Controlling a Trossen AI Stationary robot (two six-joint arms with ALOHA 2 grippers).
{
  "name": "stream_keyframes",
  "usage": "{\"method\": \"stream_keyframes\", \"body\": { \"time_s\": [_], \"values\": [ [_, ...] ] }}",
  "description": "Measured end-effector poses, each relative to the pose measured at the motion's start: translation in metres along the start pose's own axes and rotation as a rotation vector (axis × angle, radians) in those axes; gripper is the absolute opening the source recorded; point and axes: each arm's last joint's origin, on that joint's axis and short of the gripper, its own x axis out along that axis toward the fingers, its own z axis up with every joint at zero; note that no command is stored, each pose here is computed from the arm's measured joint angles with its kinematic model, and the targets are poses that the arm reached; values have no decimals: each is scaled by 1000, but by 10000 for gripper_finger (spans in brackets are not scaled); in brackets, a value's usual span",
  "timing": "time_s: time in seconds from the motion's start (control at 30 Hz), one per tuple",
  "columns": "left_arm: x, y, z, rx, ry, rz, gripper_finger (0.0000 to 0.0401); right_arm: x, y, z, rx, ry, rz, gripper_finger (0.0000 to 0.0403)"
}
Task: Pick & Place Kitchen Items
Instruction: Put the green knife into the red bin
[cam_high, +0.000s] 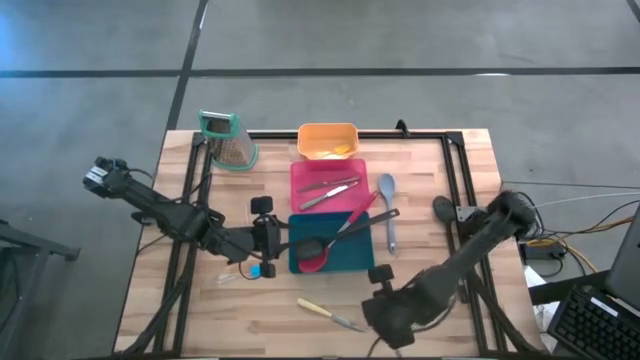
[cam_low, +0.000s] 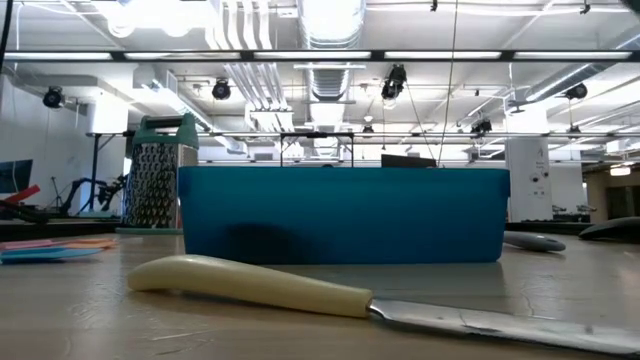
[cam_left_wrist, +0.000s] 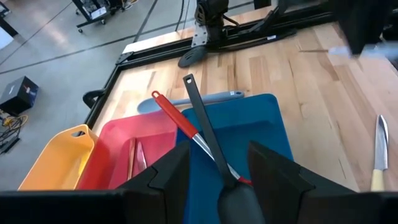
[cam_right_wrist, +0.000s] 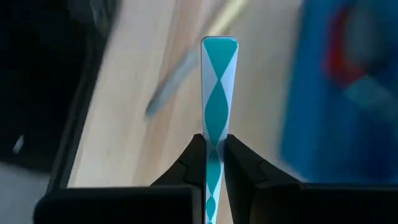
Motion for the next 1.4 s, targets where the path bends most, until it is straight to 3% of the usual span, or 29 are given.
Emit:
{"method": "stream_keyframes", "body": {
  "time_s": [0.17, 0.3, 0.47, 0.63, 0.8, 1.03, 1.4],
  "values": [
    [1, 0, 0, -8, -13, 0, 163, -54, -17, 7, -170, -372, -107, 20],
    [5, -3, -2, 24, -61, 2, 163, -85, -40, 2, -265, -629, -128, 20],
    [10, -6, -6, 79, -123, 9, 163, -92, -77, -20, -274, -787, -197, 20],
    [16, -5, -9, 104, -294, 51, 163, -91, -115, -37, -285, -999, -173, 19],
    [24, 6, -13, 117, -395, 123, 163, -78, -144, -54, -242, -1033, -255, 19],
    [53, 27, -10, 125, -438, 51, 163, -70, -167, -60, -259, -1101, -282, 19],
    [95, 26, 14, 175, -425, 52, 163, -69, -176, -58, -258, -1097, -298, 20]
  ]
}}
